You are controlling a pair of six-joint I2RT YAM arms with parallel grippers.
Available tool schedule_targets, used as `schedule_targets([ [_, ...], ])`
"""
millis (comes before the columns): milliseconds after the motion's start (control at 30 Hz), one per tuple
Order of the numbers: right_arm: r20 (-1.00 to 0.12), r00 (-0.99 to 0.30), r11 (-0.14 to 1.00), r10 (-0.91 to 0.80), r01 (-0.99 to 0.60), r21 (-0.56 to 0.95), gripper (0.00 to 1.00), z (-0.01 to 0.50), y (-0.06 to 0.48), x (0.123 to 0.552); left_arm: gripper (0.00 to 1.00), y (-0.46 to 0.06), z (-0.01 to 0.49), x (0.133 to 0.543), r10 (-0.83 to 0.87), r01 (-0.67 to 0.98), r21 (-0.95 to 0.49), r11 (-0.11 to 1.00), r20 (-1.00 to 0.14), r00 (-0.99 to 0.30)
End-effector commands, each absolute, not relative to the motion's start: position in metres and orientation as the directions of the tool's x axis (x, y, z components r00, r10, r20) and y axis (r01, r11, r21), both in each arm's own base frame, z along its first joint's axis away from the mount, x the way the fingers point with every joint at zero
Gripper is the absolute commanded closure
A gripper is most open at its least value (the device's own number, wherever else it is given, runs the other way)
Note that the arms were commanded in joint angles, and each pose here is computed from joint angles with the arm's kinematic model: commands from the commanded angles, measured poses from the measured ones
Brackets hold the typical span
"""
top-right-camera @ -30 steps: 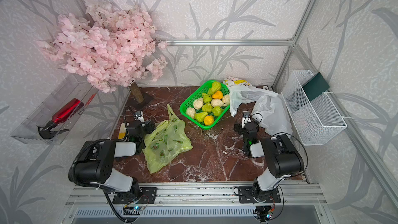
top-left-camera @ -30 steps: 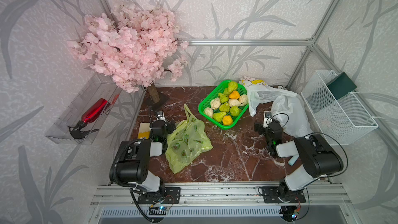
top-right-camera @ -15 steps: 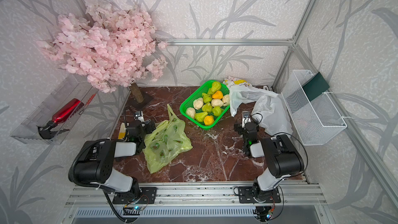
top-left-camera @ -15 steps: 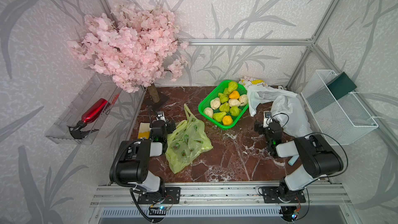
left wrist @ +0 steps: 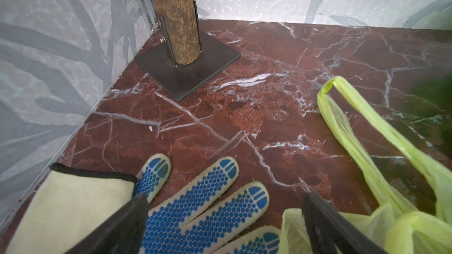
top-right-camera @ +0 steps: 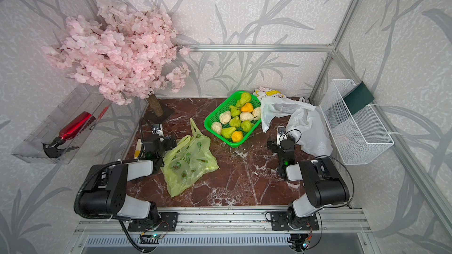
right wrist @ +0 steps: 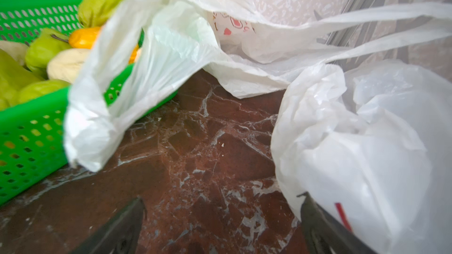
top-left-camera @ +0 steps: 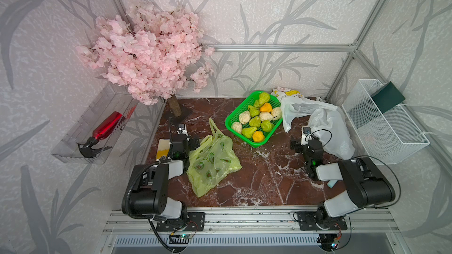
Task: Place the pears into plastic bags & tie knots
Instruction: Pick up the plastic bag at the center of the board.
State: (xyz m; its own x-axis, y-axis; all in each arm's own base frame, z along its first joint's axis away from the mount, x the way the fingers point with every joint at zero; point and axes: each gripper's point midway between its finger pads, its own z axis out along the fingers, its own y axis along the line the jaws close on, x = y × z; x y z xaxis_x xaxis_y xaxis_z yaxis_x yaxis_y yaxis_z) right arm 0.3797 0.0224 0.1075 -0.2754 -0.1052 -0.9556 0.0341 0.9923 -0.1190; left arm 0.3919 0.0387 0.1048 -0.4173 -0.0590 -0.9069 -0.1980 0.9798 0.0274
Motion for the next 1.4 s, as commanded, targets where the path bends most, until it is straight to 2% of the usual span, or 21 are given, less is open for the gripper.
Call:
schedule_targets([
  [0,-0.956,-0.273,0.987,-0.109,0.081,-0.136,0.01,0.133,0.023,0.373,0.01,0.041,0.122,0.385,-0.092,-0.248,0.021,0.969,-0.896,-0.435],
  [67,-0.924,-0.363,0.985,-0.123,0.069,-0.158,0.01,0.134,0.029,0.364,0.01,0.043,0.13,0.378,-0.122,-0.284,0.004,0.959,-0.896,-0.426],
  [133,-0.882,-0.459,0.974,-0.106,0.129,-0.184,0.01,0.141,0.026,0.351,0.01,0.044,0.139,0.369,-0.149,-0.322,-0.004,0.947,-0.891,-0.43],
  [200,-0.831,-0.555,0.969,-0.018,0.195,-0.152,0.01,0.152,0.023,0.334,0.01,0.038,0.153,0.362,-0.166,-0.329,-0.021,0.944,-0.892,-0.42],
  [267,-0.792,-0.601,0.987,0.104,0.162,0.007,0.01,0.16,0.042,0.324,0.01,0.03,0.165,0.359,-0.186,-0.316,-0.054,0.947,-0.896,-0.404],
  [367,-0.75,-0.633,0.938,0.191,-0.108,0.33,0.01,0.176,0.106,0.315,0.01,0.019,0.182,0.358,-0.262,-0.294,-0.155,0.943,-0.891,-0.37],
  [400,-0.732,-0.643,0.904,0.227,-0.14,0.403,0.03,0.18,0.118,0.31,0.01,0.017,0.186,0.356,-0.305,-0.302,-0.197,0.933,-0.878,-0.368],
  [467,-0.683,-0.686,0.867,0.25,-0.156,0.473,0.19,0.181,0.131,0.302,0.01,0.01,0.196,0.354,-0.392,-0.301,-0.29,0.908,-0.843,-0.369],
  [500,-0.658,-0.713,0.86,0.244,-0.155,0.487,0.22,0.18,0.137,0.298,0.01,0.005,0.201,0.352,-0.448,-0.302,-0.35,0.887,-0.812,-0.374],
  [567,-0.618,-0.762,0.875,0.195,-0.149,0.461,0.23,0.174,0.157,0.288,0.01,0.004,0.209,0.345,-0.563,-0.347,-0.455,0.82,-0.749,-0.348],
  [633,-0.62,-0.78,0.883,0.089,-0.227,0.412,0.23,0.177,0.19,0.277,0.03,0.001,0.221,0.343,-0.565,-0.294,-0.486,0.823,-0.75,-0.344],
  [700,-0.625,-0.78,0.889,-0.022,-0.301,0.344,0.22,0.178,0.228,0.265,0.11,-0.002,0.231,0.339,-0.548,-0.28,-0.472,0.836,-0.746,-0.377],
  [767,-0.596,-0.794,0.883,-0.121,-0.361,0.301,0.2,0.171,0.265,0.256,0.18,-0.01,0.233,0.334,-0.5,-0.255,-0.43,0.866,-0.731,-0.464],
  [867,-0.568,-0.788,0.858,-0.238,-0.445,0.257,0.16,0.156,0.316,0.247,0.23,-0.012,0.225,0.318,-0.457,-0.267,-0.372,0.889,-0.688,-0.564],
  [1100,-0.494,-0.821,0.856,-0.287,-0.452,0.252,0.0,0.119,0.389,0.27,0.25,-0.011,0.216,0.293,-0.38,-0.257,-0.28,0.925,-0.64,-0.668],
  [1267,-0.436,-0.84,0.869,-0.323,-0.445,0.215,0.01,0.081,0.421,0.292,0.26,-0.021,0.207,0.29,-0.379,-0.232,-0.311,0.922,-0.602,-0.702],
  [1367,-0.406,-0.848,0.856,-0.341,-0.458,0.238,0.02,0.055,0.437,0.294,0.33,-0.024,0.202,0.288,-0.372,-0.221,-0.317,0.922,-0.577,-0.727],
])
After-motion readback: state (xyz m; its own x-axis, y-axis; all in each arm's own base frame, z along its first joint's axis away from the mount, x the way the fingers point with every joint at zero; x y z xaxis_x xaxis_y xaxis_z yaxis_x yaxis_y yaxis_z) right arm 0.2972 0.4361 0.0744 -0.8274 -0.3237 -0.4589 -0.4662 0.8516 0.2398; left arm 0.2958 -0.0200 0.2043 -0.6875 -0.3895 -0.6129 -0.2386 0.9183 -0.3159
